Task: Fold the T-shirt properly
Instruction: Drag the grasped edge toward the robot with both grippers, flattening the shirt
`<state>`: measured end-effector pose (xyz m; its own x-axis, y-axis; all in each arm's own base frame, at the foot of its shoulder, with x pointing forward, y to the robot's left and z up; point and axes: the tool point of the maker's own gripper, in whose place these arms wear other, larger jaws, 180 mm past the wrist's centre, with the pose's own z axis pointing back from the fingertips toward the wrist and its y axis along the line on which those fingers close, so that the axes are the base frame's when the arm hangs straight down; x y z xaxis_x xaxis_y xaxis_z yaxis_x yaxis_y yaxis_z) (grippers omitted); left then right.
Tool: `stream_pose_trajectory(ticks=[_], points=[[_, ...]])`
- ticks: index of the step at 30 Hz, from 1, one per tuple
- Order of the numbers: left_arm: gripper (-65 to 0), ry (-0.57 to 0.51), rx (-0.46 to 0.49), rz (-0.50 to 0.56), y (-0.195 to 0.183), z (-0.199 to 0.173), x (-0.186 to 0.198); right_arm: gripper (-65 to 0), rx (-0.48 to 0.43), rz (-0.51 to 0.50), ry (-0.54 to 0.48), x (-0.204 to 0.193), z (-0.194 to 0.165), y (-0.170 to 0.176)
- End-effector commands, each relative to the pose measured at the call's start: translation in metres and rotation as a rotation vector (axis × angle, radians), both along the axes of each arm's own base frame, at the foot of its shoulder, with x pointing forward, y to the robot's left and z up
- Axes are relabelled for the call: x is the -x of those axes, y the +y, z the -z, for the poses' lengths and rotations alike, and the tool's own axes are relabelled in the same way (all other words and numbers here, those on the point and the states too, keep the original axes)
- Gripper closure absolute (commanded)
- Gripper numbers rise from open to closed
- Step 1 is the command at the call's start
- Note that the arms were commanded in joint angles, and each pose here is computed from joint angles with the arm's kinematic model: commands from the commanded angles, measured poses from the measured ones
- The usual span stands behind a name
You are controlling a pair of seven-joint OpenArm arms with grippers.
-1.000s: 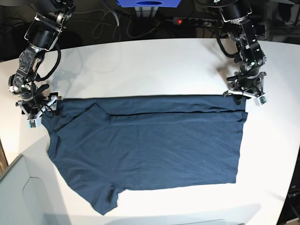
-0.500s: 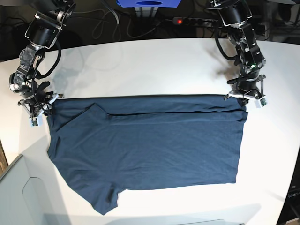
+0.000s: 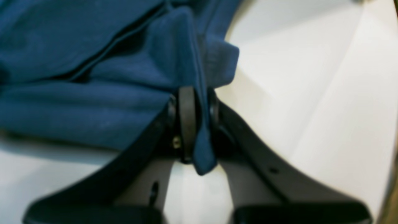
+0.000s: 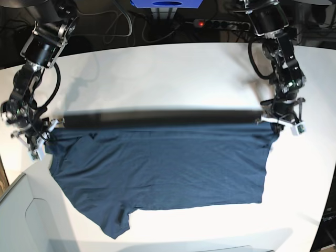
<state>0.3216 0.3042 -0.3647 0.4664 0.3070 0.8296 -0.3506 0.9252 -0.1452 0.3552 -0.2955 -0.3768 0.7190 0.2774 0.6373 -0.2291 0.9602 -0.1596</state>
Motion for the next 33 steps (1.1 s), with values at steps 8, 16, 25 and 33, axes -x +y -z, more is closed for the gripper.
stream_pose_trajectory(ticks=[8, 16, 25, 33], points=[[0.0, -0.141, -0.068, -0.005, 0.013, -0.053, -0.030, -0.2, 0.067, -0.080, -0.144, -0.057, -0.065, 0.007], [0.0, -0.062, -0.054, -0.003, 0.011, -0.030, -0.012, -0.2, 0.064, -0.080, -0.051, -0.027, -0.029, 0.006], [0.0, 0.019, -0.051, 0.003, 0.004, -0.006, 0.026, -0.2, 0.098, -0.104, 0.058, 0.037, 0.010, 0.008], [0.0, 0.056, -0.075, 0.033, -0.014, -0.007, 0.071, -0.2, 0.157, -0.086, 0.050, 0.086, 0.002, 0.003]])
